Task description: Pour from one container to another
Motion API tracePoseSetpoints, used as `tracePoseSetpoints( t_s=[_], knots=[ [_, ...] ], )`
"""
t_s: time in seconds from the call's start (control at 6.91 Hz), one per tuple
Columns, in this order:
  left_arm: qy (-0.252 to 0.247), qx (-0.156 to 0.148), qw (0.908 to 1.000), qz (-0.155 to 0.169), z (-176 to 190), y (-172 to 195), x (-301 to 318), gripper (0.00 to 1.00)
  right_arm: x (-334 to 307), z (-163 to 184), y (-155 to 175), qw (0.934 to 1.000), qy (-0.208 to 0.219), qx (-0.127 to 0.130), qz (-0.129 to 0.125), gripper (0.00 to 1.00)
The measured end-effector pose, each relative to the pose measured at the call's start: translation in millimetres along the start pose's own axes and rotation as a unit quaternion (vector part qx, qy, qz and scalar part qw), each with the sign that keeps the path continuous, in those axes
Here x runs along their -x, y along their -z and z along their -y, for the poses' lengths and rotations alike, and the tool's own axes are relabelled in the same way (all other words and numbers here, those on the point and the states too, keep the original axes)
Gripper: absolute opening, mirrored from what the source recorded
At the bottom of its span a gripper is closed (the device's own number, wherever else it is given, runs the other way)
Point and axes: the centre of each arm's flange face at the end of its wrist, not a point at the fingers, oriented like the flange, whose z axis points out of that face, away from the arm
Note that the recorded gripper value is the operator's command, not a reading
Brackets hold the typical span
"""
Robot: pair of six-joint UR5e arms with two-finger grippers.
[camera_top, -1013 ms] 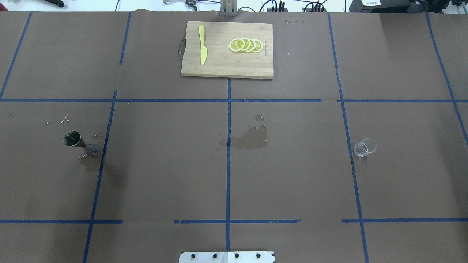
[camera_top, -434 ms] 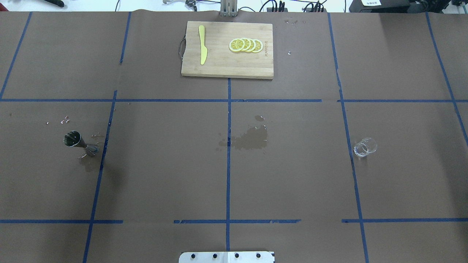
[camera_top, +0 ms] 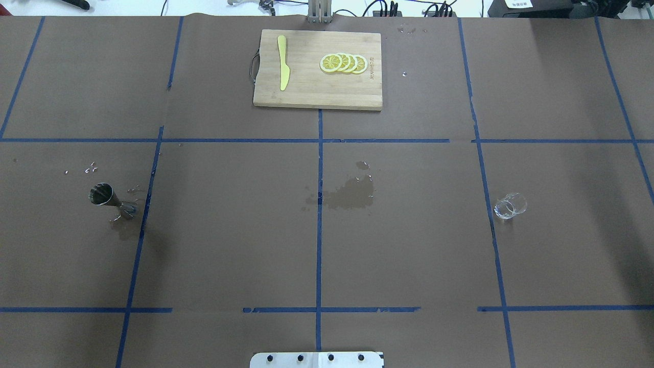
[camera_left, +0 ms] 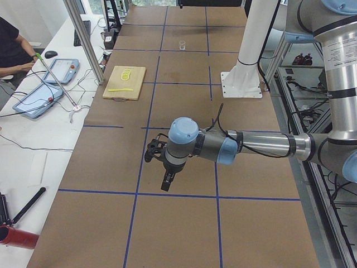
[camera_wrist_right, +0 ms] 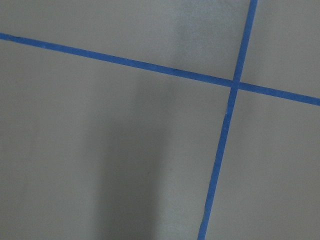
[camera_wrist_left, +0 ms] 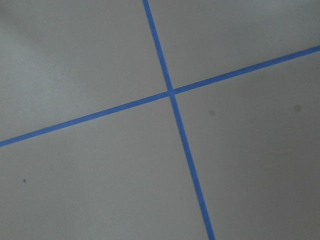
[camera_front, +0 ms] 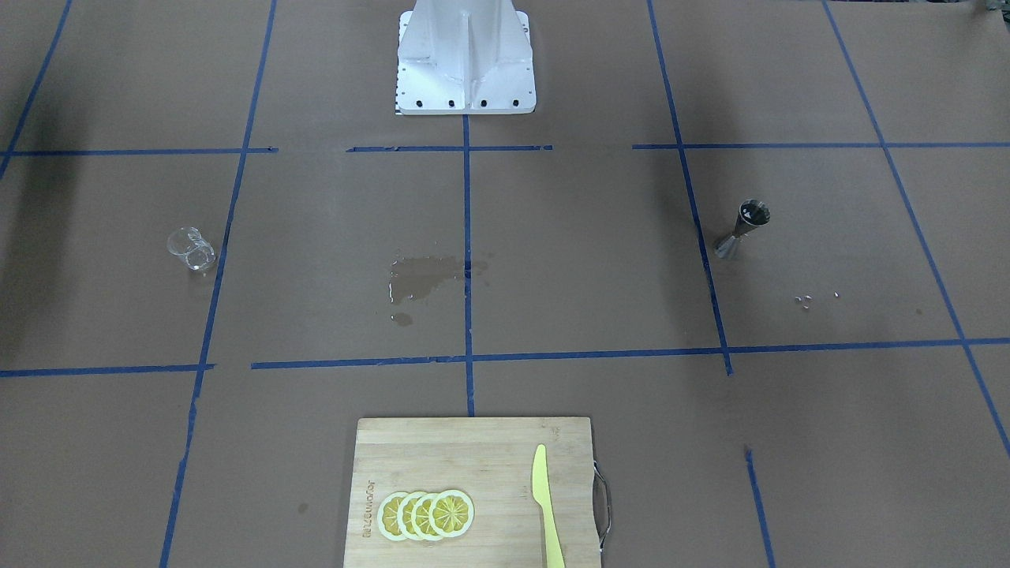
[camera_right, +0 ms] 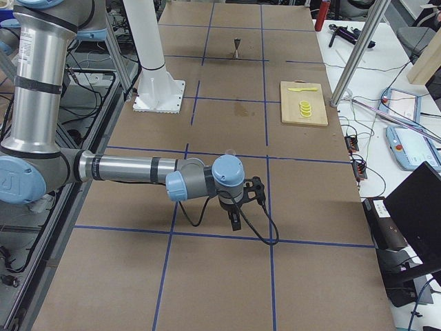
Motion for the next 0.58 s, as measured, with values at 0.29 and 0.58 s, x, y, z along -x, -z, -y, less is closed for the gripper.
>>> tracePoseSetpoints(
  t_s=[0.29,0.58],
  knots=[
    [0.002,0.005,1.0000,-0.006,-6,-15,10,1.00,10,12,10,0.9999,0.000,0.011,-0.003,1.00],
    [0.012,0.021,0.9997,-0.009,-9,-27,18,1.00,7,15,12,0.9999,-0.009,0.012,-0.005,1.00]
  ],
)
